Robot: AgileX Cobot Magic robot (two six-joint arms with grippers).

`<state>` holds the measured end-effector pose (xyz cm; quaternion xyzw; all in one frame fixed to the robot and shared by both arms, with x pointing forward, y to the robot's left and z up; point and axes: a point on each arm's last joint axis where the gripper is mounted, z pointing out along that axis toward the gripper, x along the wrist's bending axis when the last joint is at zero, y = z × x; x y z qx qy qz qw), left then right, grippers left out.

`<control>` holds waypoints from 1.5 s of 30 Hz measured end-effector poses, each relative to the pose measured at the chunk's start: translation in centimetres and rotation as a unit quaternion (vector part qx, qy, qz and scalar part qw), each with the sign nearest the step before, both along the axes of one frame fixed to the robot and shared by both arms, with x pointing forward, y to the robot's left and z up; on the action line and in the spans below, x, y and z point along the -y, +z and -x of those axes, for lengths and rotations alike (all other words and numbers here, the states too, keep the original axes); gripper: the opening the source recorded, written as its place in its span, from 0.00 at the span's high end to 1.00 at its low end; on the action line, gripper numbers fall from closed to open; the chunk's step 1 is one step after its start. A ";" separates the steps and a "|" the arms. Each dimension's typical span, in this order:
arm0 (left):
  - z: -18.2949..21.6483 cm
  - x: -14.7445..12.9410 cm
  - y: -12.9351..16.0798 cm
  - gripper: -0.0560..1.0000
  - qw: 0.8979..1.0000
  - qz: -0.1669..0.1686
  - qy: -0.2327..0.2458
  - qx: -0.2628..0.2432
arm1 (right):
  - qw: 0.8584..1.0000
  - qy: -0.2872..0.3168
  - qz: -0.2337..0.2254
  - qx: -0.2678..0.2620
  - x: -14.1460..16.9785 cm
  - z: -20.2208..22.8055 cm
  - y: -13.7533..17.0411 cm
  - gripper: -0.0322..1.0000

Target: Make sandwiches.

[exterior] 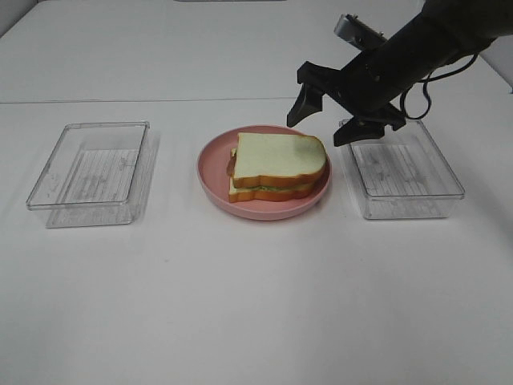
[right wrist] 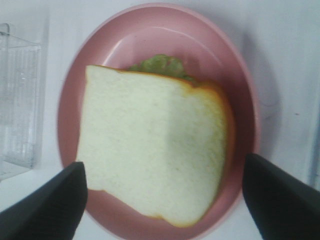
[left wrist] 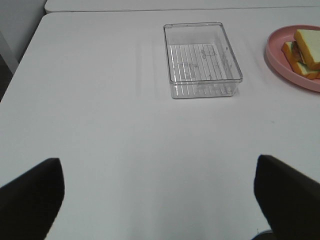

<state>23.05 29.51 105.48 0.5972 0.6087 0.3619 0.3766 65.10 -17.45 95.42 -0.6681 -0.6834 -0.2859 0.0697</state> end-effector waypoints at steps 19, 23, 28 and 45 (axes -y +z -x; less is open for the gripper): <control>0.0 0.0 0.0 0.02 1.000 0.000 0.000 0.000 | 0.986 -0.052 0.155 0.026 4.8 2.4 7.5 0.04; 0.0 0.0 0.0 0.02 1.000 0.000 0.000 0.000 | 0.981 -0.092 0.168 0.015 9.3 1.8 8.3 0.04; 0.0 0.0 0.0 0.02 1.000 0.000 0.000 0.000 | 0.977 -0.084 0.197 -0.015 11.4 2.3 8.4 0.04; 0.0 0.0 0.0 0.02 1.000 0.000 0.000 0.000 | 0.973 -0.064 0.213 -0.054 11.7 16.5 10.0 0.04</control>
